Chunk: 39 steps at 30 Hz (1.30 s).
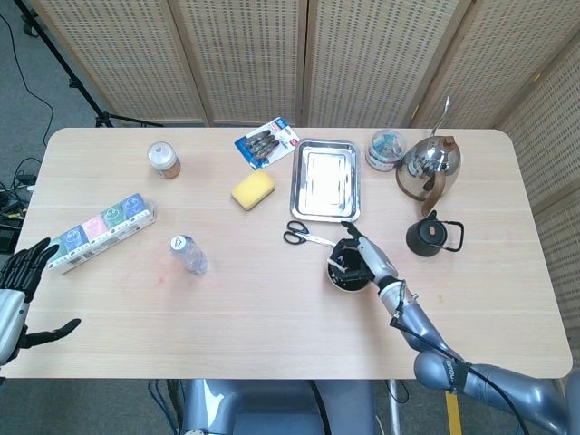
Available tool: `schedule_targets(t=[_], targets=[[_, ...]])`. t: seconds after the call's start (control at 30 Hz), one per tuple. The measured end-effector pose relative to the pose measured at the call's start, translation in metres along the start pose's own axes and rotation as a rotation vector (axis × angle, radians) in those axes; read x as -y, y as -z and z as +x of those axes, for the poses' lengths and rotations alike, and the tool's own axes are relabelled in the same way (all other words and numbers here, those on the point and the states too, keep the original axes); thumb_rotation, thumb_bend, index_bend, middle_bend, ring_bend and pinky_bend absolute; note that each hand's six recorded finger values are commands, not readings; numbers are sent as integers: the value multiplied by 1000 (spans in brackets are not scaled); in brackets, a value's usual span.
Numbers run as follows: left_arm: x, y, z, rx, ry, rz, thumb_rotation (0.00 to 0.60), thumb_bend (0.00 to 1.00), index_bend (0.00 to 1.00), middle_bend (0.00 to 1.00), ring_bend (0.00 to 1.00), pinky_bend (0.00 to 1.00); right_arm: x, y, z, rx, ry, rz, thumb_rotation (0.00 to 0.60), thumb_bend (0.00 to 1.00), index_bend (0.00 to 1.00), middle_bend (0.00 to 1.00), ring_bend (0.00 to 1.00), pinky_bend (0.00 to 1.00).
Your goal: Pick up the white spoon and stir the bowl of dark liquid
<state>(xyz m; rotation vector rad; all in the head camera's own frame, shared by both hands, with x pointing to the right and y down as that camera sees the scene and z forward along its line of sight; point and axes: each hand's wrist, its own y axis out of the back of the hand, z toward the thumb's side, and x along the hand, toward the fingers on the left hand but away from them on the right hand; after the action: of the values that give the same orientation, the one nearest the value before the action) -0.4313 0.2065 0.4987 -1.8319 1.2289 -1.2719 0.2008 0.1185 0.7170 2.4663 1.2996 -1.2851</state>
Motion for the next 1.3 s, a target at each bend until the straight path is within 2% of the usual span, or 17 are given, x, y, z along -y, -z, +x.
schedule_targets(t=[0.3,0.7,0.8,1.03,1.3], targets=[[-1,2,1,-6,1,0,600,0,0,0,0,0,-10,0,-7,0,53,-4,600,524,575,0,0,0],[5,-3,-1,7,12,11,600,0,0,0,0,0,-41,16,22,24,79,-19,600,550,576,0,0,0],[5,-4,0,9,13,11,600,0,0,0,0,0,-39,21,28,30,61,-19,600,550,576,0,0,0],[4,-4,-1,9,11,8,600,0,0,0,0,0,-20,15,26,10,14,-16,600,552,575,0,0,0],[1,0,0,2,5,-2,600,0,0,0,0,0,-8,8,7,1,21,-27,600,551,576,0,0,0]])
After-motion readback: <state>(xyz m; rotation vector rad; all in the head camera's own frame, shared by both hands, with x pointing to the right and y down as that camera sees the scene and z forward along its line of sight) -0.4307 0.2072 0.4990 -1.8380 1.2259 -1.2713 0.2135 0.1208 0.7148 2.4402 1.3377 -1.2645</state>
